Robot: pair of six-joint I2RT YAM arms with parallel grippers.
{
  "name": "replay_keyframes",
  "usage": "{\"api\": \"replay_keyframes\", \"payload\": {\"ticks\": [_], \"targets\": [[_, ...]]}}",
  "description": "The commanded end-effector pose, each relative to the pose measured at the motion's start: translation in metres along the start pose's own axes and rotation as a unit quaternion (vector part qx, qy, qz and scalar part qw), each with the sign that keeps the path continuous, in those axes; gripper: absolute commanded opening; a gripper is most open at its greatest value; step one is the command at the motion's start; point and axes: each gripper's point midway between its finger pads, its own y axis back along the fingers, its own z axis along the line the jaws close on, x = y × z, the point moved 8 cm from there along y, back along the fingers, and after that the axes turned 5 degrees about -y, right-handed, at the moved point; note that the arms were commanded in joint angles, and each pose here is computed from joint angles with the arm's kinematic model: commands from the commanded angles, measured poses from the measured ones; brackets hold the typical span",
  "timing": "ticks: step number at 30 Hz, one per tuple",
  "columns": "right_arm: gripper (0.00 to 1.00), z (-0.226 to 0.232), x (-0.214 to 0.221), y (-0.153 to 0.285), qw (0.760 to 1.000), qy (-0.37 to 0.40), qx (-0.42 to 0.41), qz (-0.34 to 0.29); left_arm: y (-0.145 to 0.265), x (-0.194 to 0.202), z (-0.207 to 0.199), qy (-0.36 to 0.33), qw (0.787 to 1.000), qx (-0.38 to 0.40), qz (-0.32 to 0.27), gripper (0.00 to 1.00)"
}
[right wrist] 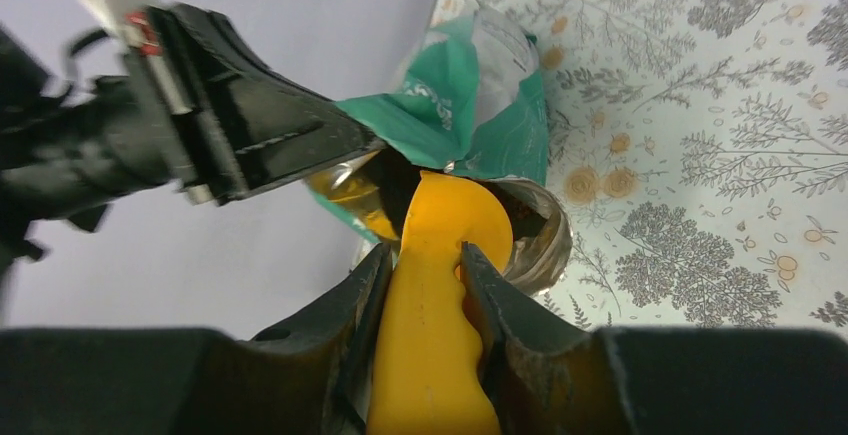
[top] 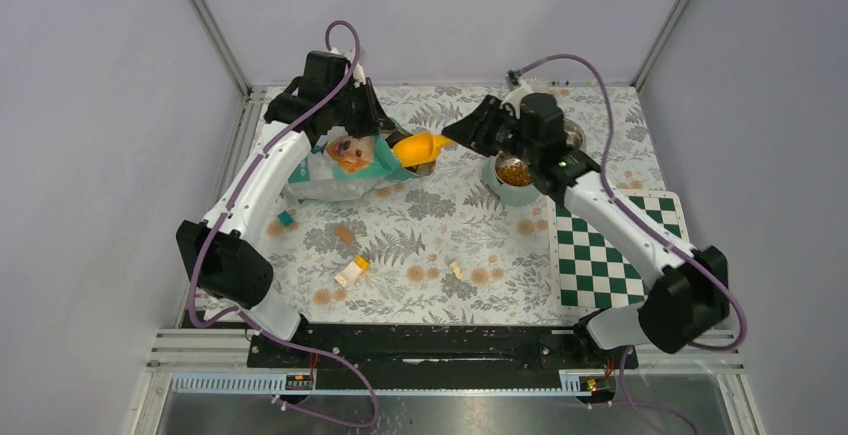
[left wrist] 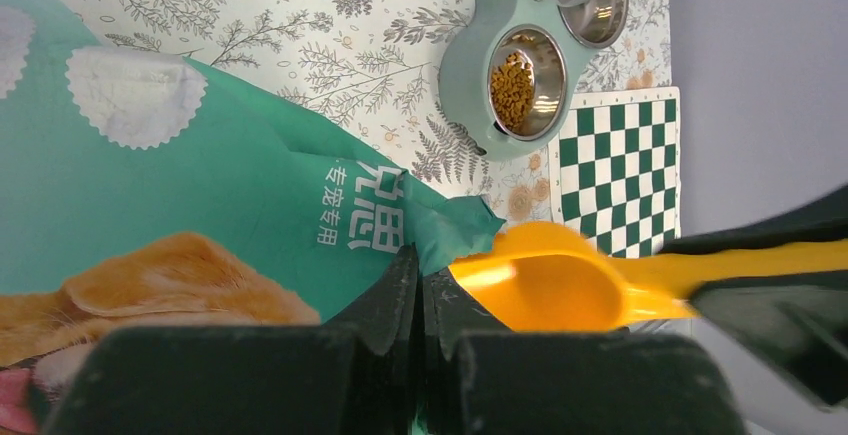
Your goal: Serve the pet food
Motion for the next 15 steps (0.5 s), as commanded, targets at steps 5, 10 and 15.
{"api": "replay_keyframes", "payload": {"ticks": [5,10,15], "targets": [[0.0,-0.006,0.032,-0.08,1.0,0.014,0.008,0.008,0.016,-0.035,-0.04,-0.016,0.995,0.055,-0.079,0.0],[0.0,-0.011,0.05,-0.125,1.0,-0.021,0.005,-0.001,0.014,-0.047,-0.037,-0.018,0.995,0.02,-0.092,0.0],[0.0,-0.027,0.072,-0.163,0.999,-0.039,0.013,0.011,0.0,-0.048,-0.036,-0.01,0.996,0.021,-0.091,0.0]]}}
